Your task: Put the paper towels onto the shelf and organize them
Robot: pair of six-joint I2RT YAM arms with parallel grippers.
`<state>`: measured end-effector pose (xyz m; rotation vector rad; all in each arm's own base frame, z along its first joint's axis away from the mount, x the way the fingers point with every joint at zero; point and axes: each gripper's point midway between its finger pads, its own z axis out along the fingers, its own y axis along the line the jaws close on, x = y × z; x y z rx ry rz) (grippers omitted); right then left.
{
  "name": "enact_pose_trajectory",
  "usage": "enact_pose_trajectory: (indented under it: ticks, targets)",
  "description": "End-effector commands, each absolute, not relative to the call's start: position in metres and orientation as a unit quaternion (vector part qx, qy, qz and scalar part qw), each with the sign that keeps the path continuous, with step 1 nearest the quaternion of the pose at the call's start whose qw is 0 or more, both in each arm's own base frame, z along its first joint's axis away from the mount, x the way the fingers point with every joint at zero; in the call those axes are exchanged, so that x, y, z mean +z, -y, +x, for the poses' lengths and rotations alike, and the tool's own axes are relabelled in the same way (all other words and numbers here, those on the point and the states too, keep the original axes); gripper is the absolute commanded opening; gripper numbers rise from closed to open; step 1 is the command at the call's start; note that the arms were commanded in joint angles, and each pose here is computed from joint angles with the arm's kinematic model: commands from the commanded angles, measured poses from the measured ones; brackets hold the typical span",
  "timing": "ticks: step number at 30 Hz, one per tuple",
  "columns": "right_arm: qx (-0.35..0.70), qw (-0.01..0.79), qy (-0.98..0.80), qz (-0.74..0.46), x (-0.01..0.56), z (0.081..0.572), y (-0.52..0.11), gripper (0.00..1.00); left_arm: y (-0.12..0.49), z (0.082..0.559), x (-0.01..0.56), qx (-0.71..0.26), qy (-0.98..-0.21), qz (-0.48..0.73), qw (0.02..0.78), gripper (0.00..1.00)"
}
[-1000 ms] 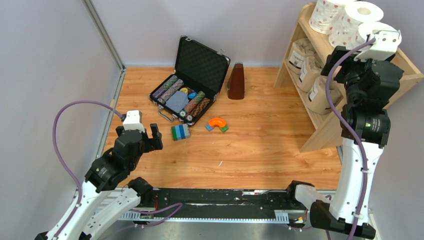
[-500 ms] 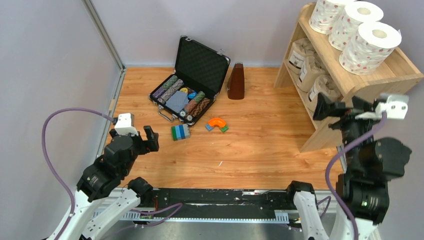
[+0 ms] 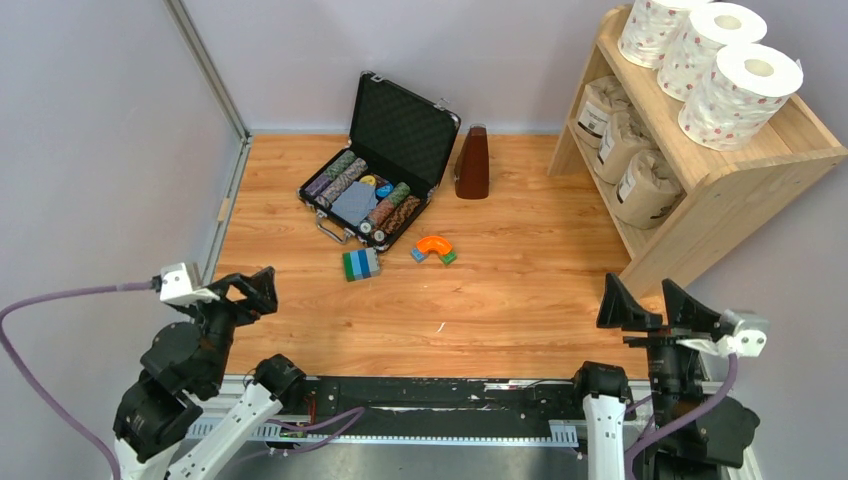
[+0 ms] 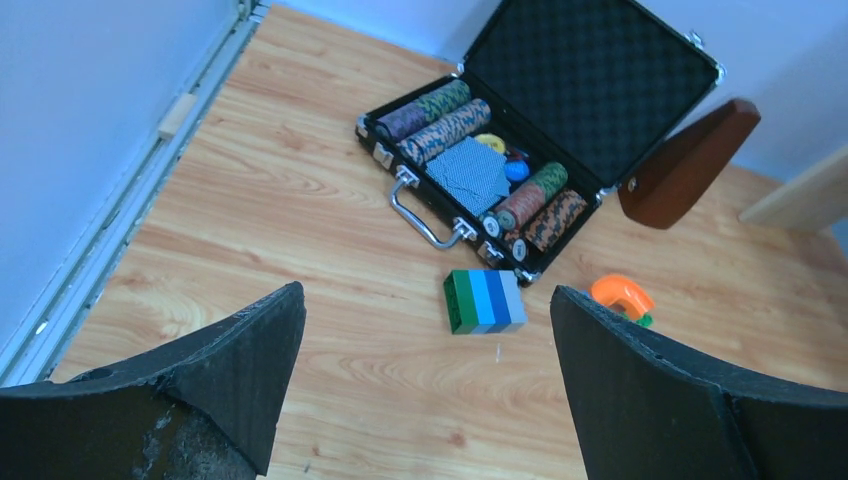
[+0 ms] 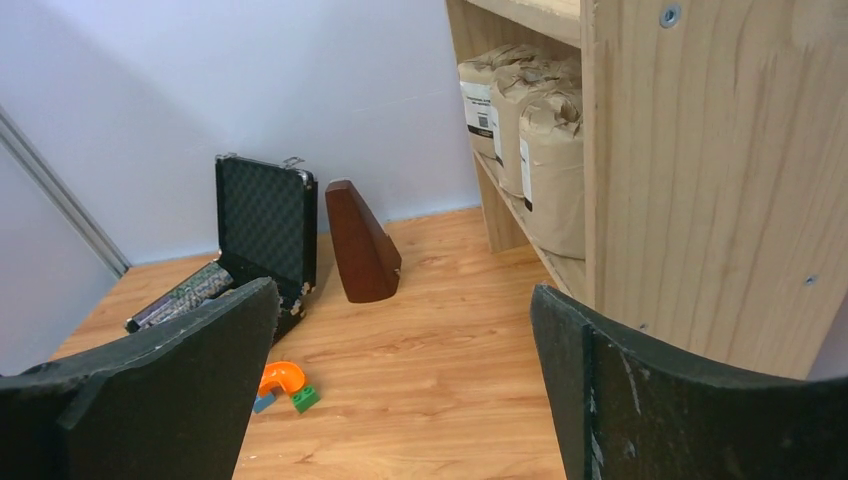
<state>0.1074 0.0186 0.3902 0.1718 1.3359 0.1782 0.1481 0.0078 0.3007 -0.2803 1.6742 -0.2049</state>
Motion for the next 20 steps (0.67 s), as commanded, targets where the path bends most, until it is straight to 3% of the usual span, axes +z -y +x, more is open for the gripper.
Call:
enact_pose_trajectory:
  ticks: [1, 20]
  targets:
    - [0.096, 0.792, -0.596, 0.094, 0.389, 0.091, -0.021, 1.00, -0.035, 0.139, 0.299, -0.086, -0.694, -0.196, 0.687, 1.00]
    - [0.032, 0.777, -0.611, 0.151, 0.368, 0.082, 0.008, 1.00, -0.047, 0.143, 0.284, -0.066, -0.677, -0.240, 0.693, 1.00]
